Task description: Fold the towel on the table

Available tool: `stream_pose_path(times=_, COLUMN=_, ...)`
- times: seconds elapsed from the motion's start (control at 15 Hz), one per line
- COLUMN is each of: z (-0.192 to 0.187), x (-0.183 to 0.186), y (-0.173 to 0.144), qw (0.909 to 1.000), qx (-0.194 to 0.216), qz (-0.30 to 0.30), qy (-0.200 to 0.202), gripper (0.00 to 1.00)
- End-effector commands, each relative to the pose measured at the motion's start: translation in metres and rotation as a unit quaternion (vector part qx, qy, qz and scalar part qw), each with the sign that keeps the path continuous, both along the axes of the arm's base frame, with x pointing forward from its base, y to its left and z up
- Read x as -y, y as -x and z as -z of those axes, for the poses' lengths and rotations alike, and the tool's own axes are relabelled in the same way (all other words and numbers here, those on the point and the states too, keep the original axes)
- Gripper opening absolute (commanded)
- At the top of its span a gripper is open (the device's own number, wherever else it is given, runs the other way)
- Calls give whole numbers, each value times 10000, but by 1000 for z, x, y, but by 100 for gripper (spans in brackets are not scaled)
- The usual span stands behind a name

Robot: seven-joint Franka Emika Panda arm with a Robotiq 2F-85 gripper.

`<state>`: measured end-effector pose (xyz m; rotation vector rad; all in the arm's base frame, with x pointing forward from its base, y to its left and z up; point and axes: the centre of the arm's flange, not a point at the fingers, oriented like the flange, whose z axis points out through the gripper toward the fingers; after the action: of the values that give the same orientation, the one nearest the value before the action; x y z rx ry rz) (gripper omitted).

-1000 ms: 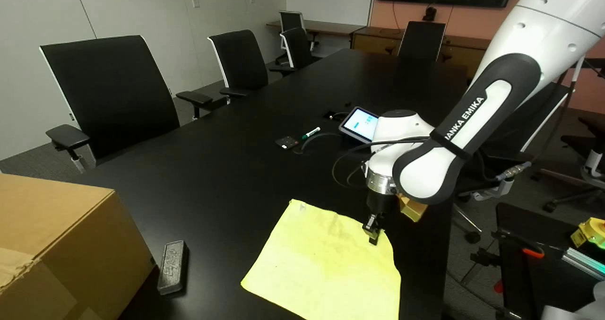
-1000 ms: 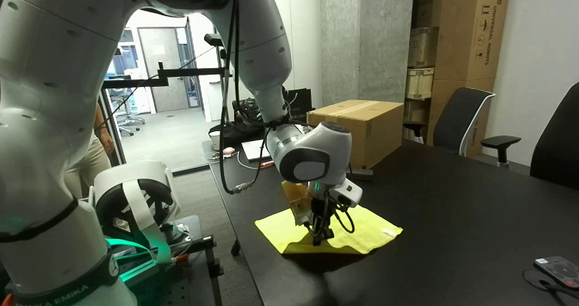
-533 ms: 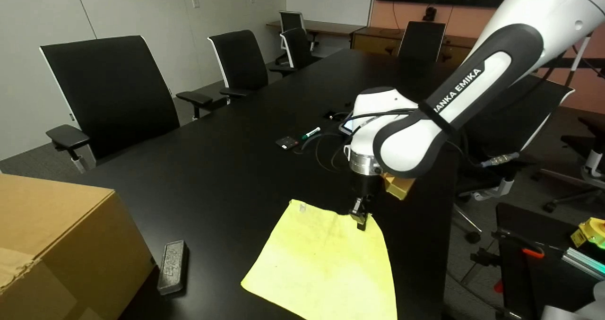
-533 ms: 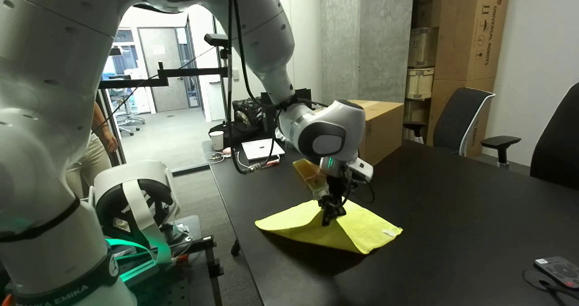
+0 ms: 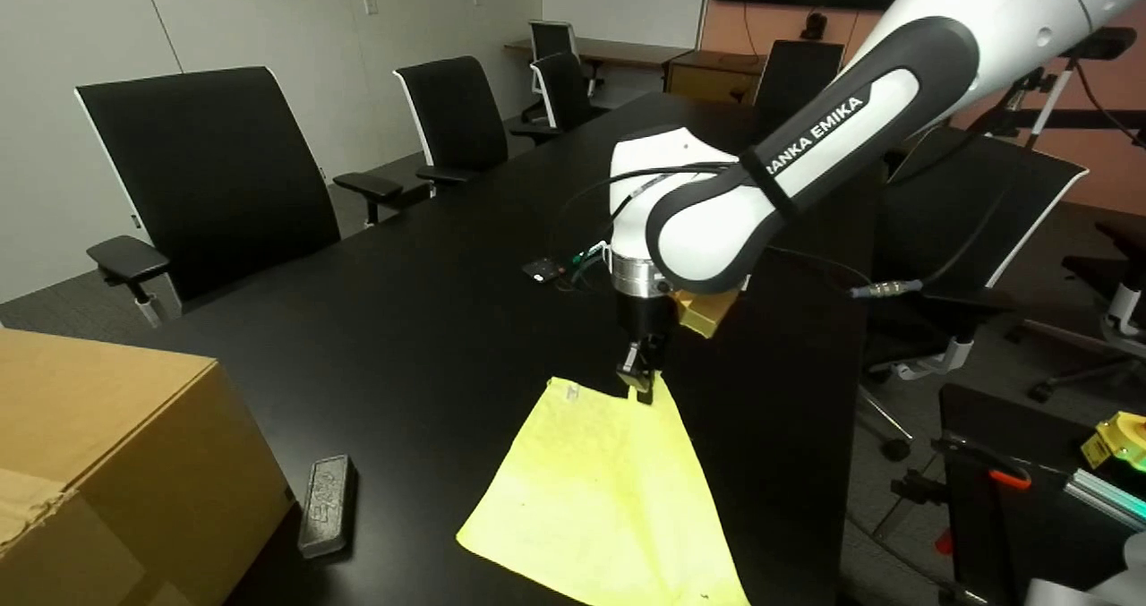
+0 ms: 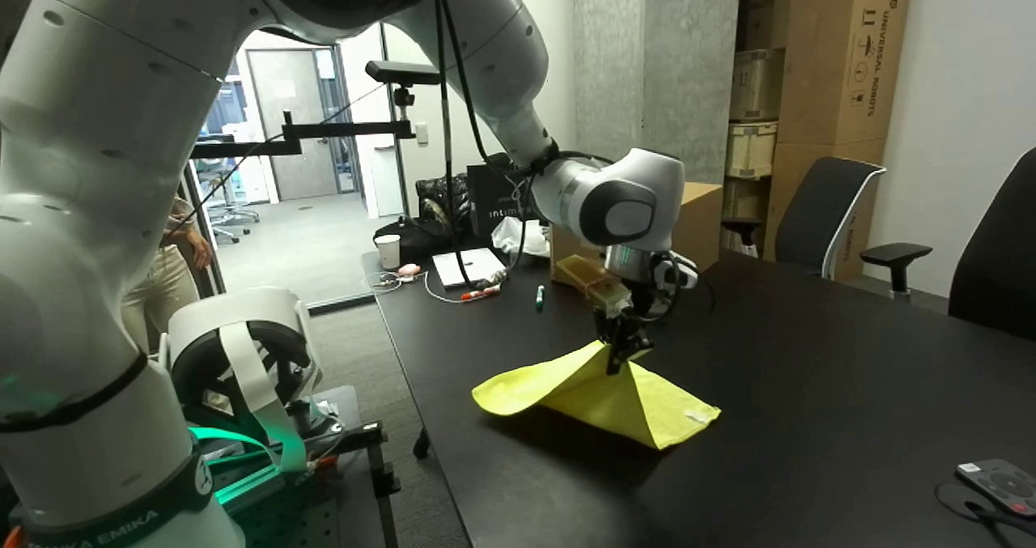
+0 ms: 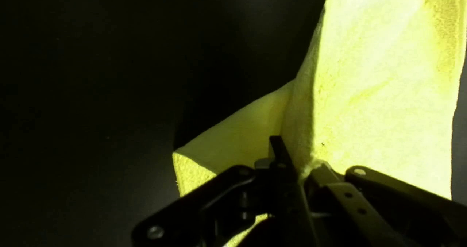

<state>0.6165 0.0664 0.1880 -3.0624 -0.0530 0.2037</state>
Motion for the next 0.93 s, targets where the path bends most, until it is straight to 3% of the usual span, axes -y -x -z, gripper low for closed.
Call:
stream_pose_path(times=0.0, z=3, x=-18, y=-52, qw=9998, qx=-173, qz=-36, qy=126, gripper=3)
stream_pose_path(times=0.47, z=12, x=-48, y=-101, qw=9978, qx=-508, qz=327, qy=261, gripper=3)
stream_pose_path(times=0.87, z=34, x=-45, y=-126, qw=9892, qx=-526, qz=1176, qy=698, gripper=2)
